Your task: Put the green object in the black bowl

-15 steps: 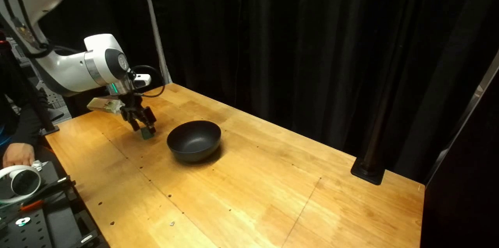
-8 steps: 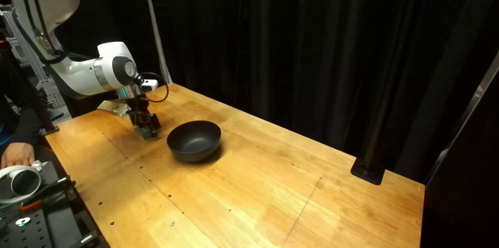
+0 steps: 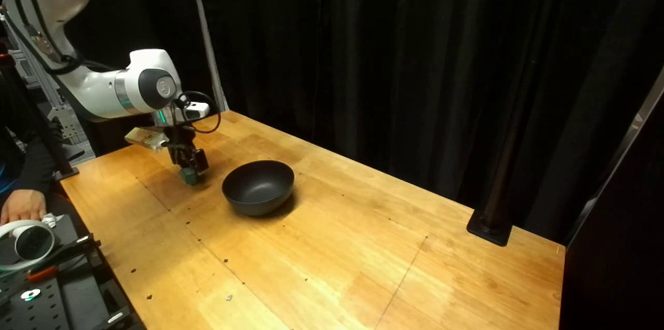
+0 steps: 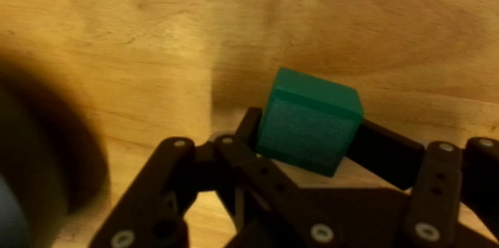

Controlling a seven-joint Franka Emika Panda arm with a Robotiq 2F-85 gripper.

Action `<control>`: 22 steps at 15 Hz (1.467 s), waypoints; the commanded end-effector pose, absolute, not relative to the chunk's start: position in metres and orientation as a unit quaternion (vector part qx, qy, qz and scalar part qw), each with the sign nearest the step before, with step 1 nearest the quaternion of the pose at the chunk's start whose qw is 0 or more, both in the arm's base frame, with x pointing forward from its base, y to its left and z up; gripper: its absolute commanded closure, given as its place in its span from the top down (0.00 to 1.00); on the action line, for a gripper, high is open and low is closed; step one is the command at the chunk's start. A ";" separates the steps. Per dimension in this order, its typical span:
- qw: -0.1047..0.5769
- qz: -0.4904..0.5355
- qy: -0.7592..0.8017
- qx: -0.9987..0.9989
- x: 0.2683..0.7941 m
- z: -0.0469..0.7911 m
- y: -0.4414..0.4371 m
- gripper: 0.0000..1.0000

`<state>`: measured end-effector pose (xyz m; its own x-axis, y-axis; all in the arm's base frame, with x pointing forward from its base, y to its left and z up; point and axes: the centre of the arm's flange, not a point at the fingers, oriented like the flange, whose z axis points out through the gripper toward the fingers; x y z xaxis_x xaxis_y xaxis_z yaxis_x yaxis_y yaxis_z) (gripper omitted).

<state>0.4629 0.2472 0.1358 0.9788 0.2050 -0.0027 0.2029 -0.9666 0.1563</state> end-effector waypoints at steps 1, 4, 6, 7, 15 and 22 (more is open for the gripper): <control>0.116 0.028 0.105 0.987 0.465 0.200 0.229 0.30; 0.174 0.048 0.098 0.979 0.481 0.235 0.206 0.30; 0.217 0.062 0.091 0.970 0.491 0.248 0.185 0.30; 0.242 0.069 0.086 0.964 0.496 0.249 0.174 0.30; 0.299 0.101 0.026 0.949 0.514 0.224 0.125 0.88; 0.248 0.106 0.044 0.962 0.493 0.327 0.127 1.00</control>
<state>0.5095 0.1304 0.2547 0.9776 0.1194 0.1731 0.0103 -0.8493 0.5278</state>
